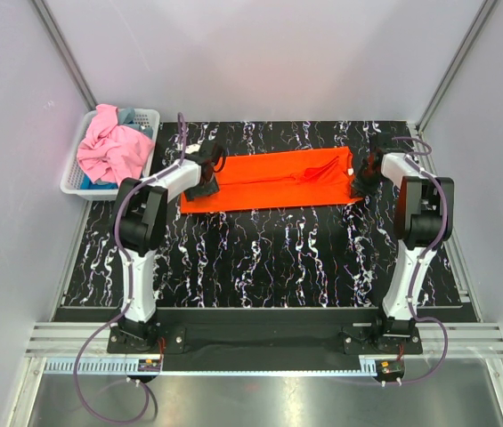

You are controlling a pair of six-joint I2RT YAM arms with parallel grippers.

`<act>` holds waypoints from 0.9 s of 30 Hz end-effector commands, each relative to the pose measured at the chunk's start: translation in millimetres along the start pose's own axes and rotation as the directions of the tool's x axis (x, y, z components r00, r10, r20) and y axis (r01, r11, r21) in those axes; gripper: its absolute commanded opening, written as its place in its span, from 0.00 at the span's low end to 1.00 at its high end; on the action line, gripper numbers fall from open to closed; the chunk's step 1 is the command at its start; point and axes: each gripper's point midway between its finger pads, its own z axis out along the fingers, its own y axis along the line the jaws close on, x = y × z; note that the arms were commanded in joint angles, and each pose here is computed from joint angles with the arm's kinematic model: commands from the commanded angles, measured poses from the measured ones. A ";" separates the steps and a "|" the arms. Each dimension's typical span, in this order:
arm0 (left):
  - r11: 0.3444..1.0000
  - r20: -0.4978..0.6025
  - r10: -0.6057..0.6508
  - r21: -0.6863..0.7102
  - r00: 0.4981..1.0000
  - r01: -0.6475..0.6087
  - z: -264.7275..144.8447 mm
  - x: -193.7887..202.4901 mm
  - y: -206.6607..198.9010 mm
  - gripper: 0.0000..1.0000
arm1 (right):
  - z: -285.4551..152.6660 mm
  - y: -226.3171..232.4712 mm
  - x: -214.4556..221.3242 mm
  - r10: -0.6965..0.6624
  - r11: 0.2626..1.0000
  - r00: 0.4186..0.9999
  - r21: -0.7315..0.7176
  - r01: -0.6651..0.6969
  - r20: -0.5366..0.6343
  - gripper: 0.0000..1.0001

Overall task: Fold and stack the t-shirts
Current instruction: Fold the tshirt

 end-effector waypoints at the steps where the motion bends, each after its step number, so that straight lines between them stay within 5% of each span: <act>1: 0.993 -0.009 0.005 -0.114 1.000 -0.006 3.6 7.8 25.5 0.59 | -5.2 -19.8 -7.6 -0.034 0.995 0.999 0.091 0.030 0.041 0.02; 11: 0.998 -0.080 -0.037 -0.053 0.996 0.033 -34.1 56.0 33.6 0.59 | -24.3 -46.6 9.9 -0.040 0.987 0.998 0.160 0.032 0.051 0.02; 20: 0.998 0.004 -0.053 0.014 0.999 0.053 -99.5 58.9 36.9 0.60 | -60.1 -53.1 -0.9 -0.064 0.982 0.990 0.183 0.040 0.124 0.07; 27: 0.971 0.081 0.026 0.235 0.996 -0.045 -117.8 32.9 -2.7 0.64 | -83.3 -12.0 -14.3 0.052 0.999 0.987 0.000 -0.052 0.152 0.33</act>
